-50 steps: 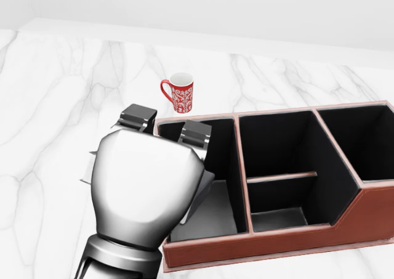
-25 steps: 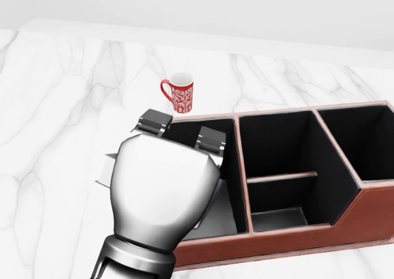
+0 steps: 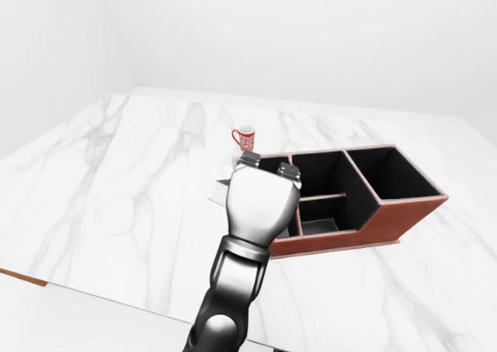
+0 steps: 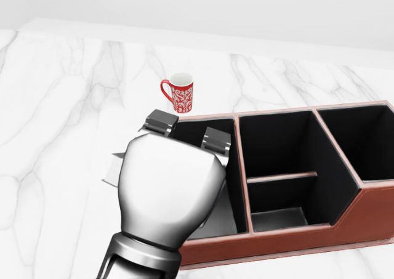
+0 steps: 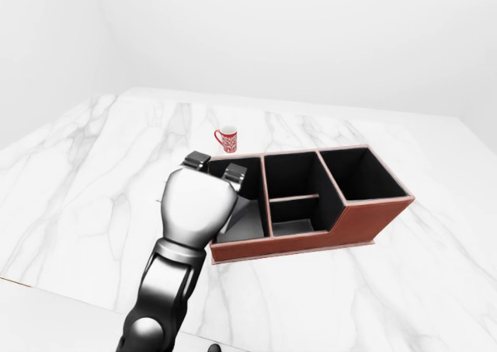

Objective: Pick up the book and place it in the left compartment of the caddy.

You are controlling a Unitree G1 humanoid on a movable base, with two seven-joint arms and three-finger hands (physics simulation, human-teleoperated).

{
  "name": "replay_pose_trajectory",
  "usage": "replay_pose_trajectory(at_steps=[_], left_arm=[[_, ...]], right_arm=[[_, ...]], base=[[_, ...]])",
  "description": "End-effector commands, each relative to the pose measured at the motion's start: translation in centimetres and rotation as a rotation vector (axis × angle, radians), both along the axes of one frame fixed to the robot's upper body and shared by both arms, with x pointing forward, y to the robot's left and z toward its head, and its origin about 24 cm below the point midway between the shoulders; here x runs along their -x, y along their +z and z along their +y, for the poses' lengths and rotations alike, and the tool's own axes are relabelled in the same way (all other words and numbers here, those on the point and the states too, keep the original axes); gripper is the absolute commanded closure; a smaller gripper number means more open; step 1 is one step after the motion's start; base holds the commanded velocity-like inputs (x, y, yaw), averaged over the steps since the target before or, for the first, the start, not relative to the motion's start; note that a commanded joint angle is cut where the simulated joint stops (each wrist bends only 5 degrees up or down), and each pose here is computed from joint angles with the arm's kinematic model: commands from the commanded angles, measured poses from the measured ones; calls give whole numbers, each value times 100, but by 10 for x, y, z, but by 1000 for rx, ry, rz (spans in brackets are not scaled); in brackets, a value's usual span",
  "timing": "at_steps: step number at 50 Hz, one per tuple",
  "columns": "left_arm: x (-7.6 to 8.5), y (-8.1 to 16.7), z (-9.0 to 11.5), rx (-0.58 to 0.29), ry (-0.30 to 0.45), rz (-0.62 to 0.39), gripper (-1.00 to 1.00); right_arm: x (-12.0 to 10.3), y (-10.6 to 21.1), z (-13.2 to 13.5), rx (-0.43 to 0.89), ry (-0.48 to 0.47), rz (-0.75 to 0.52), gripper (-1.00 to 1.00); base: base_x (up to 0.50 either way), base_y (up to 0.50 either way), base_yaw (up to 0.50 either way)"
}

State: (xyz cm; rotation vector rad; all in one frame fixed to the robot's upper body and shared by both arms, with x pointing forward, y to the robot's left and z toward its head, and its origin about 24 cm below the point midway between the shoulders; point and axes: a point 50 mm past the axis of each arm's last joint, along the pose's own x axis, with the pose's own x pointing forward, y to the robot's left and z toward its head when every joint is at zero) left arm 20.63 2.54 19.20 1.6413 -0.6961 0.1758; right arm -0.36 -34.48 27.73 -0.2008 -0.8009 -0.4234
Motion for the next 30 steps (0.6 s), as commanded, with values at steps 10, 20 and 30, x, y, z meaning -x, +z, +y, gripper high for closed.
replay_pose_trajectory(at_steps=[10,20,30], left_arm=[[-7,2,-28,-84,-79,-18,100],[-18,-14,-34,-105,-72,37,100],[-23,-20,-42,-171,-92,51,100]], right_arm=[[0,0,0,4,-1,-1,-100],[0,-1,0,4,-4,-1,-100],[0,0,-1,-3,-2,1,-100]], base=[[0,0,0],[0,0,0],[0,0,0]])
